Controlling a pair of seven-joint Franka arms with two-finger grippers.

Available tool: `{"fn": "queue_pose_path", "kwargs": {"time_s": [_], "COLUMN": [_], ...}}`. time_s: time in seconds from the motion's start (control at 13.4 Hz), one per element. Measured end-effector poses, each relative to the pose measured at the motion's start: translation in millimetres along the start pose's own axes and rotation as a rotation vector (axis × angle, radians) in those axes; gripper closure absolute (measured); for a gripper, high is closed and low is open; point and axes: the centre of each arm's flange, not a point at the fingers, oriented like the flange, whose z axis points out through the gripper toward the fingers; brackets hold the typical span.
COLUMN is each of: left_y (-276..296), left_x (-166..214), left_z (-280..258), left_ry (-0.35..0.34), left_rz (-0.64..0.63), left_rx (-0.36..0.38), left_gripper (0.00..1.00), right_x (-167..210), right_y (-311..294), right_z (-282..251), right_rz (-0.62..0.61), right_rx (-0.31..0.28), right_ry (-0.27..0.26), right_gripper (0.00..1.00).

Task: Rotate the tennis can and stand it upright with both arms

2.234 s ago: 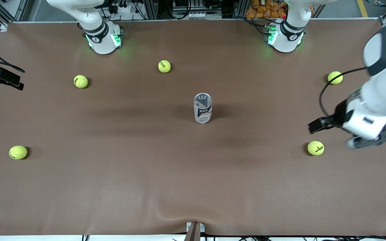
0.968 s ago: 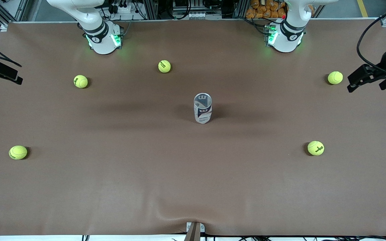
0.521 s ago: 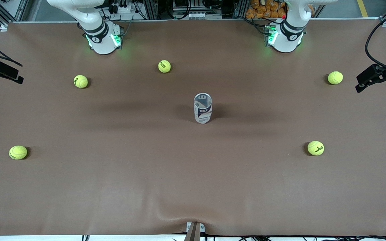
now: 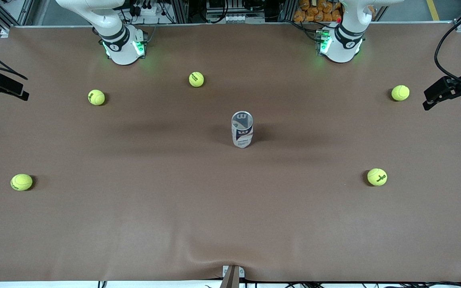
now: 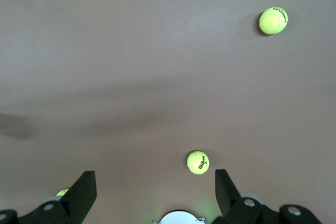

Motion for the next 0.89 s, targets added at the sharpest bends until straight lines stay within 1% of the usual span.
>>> {"fn": "queue_pose_path", "kwargs": {"time_s": [0.52, 0.89], "left_y": [0.6, 3.4], "left_x": [-0.5, -5.4], "left_z": [0.8, 6.4], "left_ry": [-0.004, -0.05], "left_rz": [0.001, 0.046], "left_rx": [-0.001, 0.001], "left_gripper": [0.0, 0.0], "right_x": [0.1, 0.2], "right_y": [0.0, -0.5], "right_z": [0.1, 0.1], "right_rz": [0.0, -0.001], "right_rx": [0.0, 0.0], "right_ry": [0.0, 0.001], "right_gripper": [0.0, 0.0]}}
